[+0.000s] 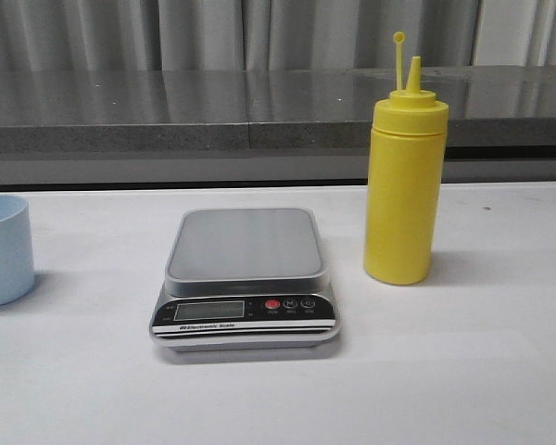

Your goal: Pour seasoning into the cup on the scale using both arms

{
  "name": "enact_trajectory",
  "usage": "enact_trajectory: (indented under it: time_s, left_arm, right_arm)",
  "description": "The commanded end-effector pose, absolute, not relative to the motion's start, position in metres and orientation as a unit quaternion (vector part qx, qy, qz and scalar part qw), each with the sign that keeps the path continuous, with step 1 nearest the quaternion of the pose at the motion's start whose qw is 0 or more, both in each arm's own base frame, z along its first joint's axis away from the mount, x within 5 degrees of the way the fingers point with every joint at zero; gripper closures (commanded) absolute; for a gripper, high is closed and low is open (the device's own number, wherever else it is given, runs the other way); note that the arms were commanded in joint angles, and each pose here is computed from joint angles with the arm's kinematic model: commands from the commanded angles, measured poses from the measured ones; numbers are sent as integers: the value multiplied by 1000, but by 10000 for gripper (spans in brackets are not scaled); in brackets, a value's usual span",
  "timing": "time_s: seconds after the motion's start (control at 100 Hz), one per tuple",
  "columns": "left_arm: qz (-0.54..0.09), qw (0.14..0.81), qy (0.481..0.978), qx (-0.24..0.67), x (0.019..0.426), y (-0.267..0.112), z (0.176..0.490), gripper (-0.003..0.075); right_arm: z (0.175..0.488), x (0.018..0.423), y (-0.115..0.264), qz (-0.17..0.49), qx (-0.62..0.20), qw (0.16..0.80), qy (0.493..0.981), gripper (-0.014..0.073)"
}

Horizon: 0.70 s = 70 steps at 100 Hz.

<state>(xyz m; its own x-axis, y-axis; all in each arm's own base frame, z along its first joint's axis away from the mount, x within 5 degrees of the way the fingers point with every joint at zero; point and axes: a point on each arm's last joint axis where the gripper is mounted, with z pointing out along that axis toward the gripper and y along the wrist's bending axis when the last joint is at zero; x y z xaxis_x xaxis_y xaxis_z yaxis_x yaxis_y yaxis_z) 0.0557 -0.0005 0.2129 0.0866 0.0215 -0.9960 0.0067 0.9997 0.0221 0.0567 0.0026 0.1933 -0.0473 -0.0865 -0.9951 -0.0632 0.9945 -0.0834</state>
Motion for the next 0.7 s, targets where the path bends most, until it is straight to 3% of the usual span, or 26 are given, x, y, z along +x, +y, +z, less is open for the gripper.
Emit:
enact_trajectory:
  time_s: [0.0, 0.42, 0.69]
  left_arm:
    - [0, 772, 636, 4, 52, 0, 219, 738]
    - [-11, 772, 635, -6, 51, 0, 224, 738]
    - [-61, 722, 688, -42, 58, -2, 243, 738]
  right_arm:
    - [201, 55, 3, -9, -56, 722, 690, 715]
    - [201, 55, 3, -9, -56, 722, 690, 715]
    - [201, 55, 3, -9, -56, 722, 690, 715]
